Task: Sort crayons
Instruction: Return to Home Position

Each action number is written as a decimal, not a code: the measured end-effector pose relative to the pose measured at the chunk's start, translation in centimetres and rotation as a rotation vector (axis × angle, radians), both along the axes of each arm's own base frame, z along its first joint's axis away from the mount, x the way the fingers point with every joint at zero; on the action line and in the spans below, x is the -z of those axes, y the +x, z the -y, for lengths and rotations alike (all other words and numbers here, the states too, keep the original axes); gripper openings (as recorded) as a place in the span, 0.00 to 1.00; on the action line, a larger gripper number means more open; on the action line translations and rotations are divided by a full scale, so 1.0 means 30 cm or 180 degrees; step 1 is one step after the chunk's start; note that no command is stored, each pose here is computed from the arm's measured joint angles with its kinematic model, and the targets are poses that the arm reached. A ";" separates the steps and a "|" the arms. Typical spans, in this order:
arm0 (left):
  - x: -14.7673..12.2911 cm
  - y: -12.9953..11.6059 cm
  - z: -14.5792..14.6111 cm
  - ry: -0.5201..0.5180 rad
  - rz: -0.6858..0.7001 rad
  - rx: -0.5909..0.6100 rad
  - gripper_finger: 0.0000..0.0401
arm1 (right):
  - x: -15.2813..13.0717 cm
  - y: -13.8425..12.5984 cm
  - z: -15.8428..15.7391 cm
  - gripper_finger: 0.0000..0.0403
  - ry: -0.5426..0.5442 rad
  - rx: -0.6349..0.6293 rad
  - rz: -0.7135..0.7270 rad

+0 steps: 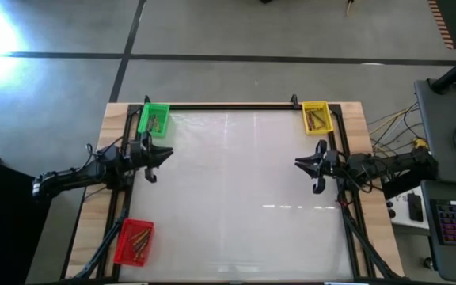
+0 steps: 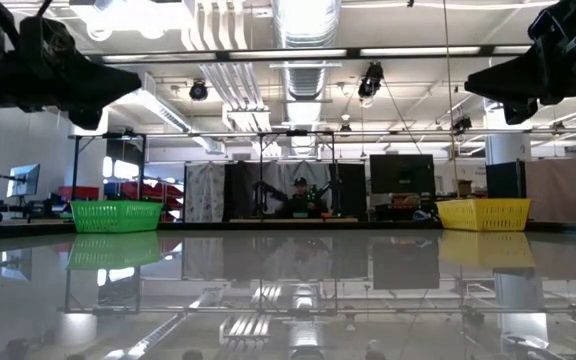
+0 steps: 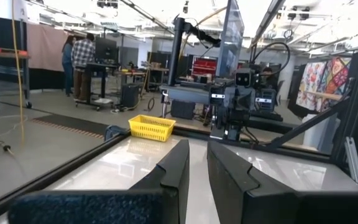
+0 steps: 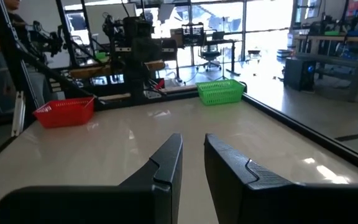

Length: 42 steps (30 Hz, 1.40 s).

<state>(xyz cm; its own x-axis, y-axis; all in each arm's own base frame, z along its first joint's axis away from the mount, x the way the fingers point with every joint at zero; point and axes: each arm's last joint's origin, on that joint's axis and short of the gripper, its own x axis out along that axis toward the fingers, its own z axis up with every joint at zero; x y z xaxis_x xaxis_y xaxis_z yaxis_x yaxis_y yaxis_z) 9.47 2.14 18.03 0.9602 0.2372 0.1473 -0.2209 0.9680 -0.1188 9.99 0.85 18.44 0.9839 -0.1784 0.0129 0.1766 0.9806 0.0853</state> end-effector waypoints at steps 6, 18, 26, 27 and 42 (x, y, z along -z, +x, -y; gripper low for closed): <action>0.006 0.005 -0.001 -0.0038 -0.0062 0.0005 0.10 | 0.002 0.002 0.000 0.15 -0.0012 -0.0001 -0.0023; 0.014 0.012 -0.003 -0.0060 -0.0152 0.0006 0.10 | 0.002 0.002 0.000 0.15 -0.0012 -0.0001 -0.0023; 0.017 0.015 -0.003 -0.0069 -0.0193 0.0005 0.10 | 0.002 0.002 0.000 0.15 -0.0012 -0.0001 -0.0024; 0.018 0.016 -0.003 -0.0069 -0.0196 0.0007 0.10 | 0.002 0.002 0.000 0.15 -0.0012 -0.0001 -0.0024; 0.002 0.020 -0.004 -0.0077 -0.0222 0.0010 0.10 | 0.002 0.002 0.000 0.15 -0.0013 -0.0001 -0.0025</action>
<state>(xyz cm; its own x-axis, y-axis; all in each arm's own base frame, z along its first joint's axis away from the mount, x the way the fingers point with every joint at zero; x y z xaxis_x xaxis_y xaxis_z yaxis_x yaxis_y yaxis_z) 10.06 2.26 17.96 0.9687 0.2369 0.0741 -0.2265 0.9657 -0.1266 10.06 0.86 18.37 0.9840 -0.1780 0.0060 0.1769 0.9810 0.0800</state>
